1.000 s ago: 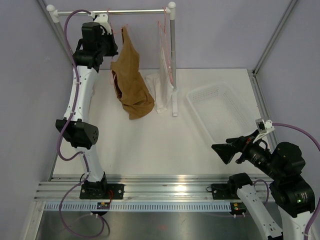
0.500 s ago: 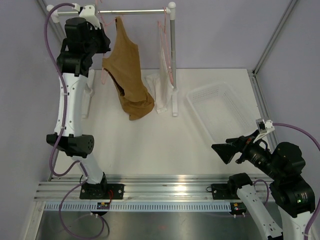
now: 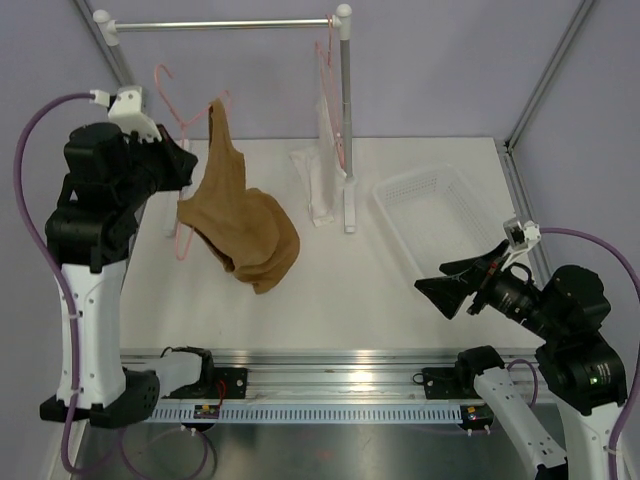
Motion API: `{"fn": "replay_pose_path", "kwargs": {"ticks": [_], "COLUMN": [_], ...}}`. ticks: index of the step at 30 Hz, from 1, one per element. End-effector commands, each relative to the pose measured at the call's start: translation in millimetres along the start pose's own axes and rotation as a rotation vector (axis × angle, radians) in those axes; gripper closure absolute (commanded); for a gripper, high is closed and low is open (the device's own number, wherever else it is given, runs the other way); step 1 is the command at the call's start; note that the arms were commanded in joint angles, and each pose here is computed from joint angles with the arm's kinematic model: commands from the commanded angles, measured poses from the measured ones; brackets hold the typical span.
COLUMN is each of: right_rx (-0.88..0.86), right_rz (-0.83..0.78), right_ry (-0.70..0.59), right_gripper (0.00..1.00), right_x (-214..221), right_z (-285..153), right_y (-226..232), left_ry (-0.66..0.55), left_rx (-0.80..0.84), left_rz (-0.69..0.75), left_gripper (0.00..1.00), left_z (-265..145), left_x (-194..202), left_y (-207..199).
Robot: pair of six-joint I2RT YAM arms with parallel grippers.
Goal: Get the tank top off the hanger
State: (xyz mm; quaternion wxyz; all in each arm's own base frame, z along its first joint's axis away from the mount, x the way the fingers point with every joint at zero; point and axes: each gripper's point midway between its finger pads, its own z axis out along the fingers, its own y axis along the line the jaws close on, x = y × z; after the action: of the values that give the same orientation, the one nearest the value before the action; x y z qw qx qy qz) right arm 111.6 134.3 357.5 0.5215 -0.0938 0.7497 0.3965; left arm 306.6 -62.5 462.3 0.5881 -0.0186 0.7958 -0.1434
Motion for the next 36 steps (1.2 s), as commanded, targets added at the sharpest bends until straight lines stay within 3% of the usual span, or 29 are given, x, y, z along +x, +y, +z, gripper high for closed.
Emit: {"fn": "replay_pose_path", "kwargs": {"ticks": [1, 2, 4, 8, 12, 14, 16, 23, 27, 29, 30, 33, 36], "right_rx": [-0.223, -0.255, -0.308, -0.368, -0.305, -0.322, -0.226, 0.045, 0.111, 0.133, 0.144, 0.176, 0.157], "right_rz": [-0.006, -0.005, 0.076, 0.169, 0.211, 0.2, 0.208, 0.176, 0.117, 0.099, 0.091, 0.055, 0.047], "right_ry": [0.029, 0.01, 0.042, 0.082, 0.109, 0.143, 0.114, 0.11, 0.152, 0.161, 0.161, 0.175, 0.196], "right_gripper": [0.0, 0.0, 0.01, 0.01, 0.01, 0.02, 0.05, 0.19, 0.23, 0.29, 0.36, 0.44, 0.44], "right_x": [-13.9, -25.2, -22.6, -21.4, -3.0, 14.2, 20.8, 75.9, 99.1, 108.6, 110.2, 119.1, 123.0], "right_z": [19.5, 31.0, 46.6, 93.2, 131.7, 147.7, 167.5, 227.6, 247.6, 256.4, 258.7, 264.0, 267.7], "right_y": [31.8, 33.3, 33.2, 16.9, 4.8, 18.0, 9.7, -0.7, -3.5, -9.7, -12.3, -21.9, -18.9], "left_ry": [0.011, 0.081, 0.056, 0.208, 0.325, 0.327, 0.371, 0.406, 0.415, 0.422, 0.421, 0.426, 0.433], "left_rx": [0.158, 0.193, 0.244, 0.394, 0.448, 0.538, 0.559, 0.654, 0.663, 0.687, 0.691, 0.709, 0.719], "left_rz": [-0.02, -0.024, -0.023, -0.04, -0.081, -0.117, -0.154, -0.215, -0.23, -0.234, -0.235, -0.231, -0.227], "left_gripper": [1.0, 1.0, 1.0, 1.0, 1.0, 1.0, 1.0, 1.0, 1.0, 1.0, 1.0, 1.0, 1.0], "left_z": [-48.2, -47.5, -75.1, -85.8, -81.6, -89.3, -85.2, -86.9, -87.6, -90.6, -91.3, -94.3, -94.1], "left_x": [30.7, 60.0, 76.0, 141.2, 203.3, 214.1, 235.9, 256.1, 258.6, 258.9, 258.6, 259.2, 261.7], "left_y": [-26.5, -28.8, -35.1, -51.3, -50.7, -63.8, -65.7, -86.1, -89.3, -93.0, -93.6, -95.6, -96.6]}}
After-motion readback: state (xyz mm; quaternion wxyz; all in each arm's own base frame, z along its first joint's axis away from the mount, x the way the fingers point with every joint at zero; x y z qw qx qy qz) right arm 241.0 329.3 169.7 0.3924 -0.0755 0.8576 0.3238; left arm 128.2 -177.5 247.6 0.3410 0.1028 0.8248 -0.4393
